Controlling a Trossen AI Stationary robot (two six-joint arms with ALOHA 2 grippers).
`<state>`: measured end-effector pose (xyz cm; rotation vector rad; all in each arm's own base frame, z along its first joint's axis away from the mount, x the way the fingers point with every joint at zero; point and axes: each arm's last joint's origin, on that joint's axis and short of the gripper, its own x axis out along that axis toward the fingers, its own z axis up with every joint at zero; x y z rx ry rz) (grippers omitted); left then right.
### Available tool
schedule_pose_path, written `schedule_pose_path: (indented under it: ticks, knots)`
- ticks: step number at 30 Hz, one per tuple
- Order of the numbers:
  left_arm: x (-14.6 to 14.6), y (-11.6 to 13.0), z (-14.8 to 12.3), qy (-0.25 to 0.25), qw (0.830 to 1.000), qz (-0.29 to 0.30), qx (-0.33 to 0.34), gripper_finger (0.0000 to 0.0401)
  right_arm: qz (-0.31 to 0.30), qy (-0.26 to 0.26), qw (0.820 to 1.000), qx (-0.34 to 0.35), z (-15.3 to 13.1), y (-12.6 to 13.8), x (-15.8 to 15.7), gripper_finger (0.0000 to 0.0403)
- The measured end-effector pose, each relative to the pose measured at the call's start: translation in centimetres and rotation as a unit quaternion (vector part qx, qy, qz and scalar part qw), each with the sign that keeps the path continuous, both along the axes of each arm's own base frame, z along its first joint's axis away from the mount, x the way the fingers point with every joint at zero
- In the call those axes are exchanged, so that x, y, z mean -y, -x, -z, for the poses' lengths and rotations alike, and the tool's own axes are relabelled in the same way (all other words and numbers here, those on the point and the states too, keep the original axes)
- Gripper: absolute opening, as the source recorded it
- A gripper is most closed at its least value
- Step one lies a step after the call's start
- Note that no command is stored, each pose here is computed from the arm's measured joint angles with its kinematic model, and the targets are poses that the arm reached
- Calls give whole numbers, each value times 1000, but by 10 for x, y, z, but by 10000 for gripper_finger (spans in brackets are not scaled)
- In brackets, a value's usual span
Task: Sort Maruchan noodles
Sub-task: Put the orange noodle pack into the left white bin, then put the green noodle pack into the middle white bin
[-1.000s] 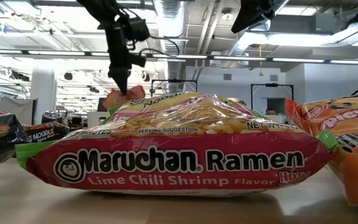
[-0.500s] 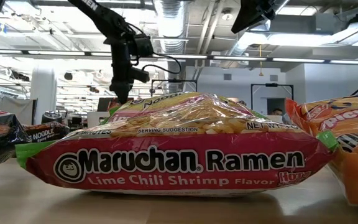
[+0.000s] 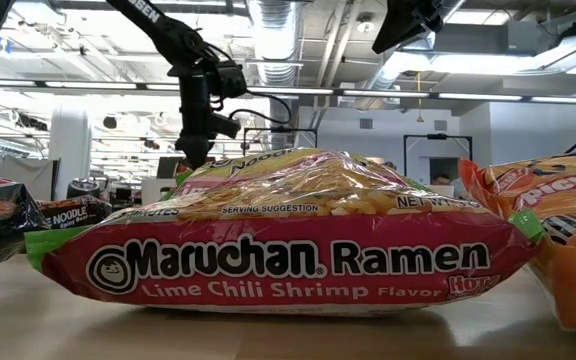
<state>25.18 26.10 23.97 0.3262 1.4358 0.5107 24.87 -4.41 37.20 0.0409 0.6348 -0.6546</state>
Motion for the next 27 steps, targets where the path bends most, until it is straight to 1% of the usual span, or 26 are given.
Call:
schedule_pose_path:
  ticks: [4,12,15,18,24,27]
  knots:
    - [0,0,0,5,1000,-2,3,0,0,0,1000,0,0,0,0,56]
    - [4,2,3,43,999,8,10,0,0,0,1000,0,0,0,0,56]
    - [5,1,3,55,998,7,24,3,0,0,1000,0,0,0,0,56]
    - [5,1,3,64,997,2,35,21,0,0,1000,0,0,0,0,56]
    - [2,4,3,62,997,-10,39,84,-1,1,1000,-1,0,0,0,56]
    - [1,5,2,49,997,-38,37,109,-1,1,1000,-1,0,0,0,56]
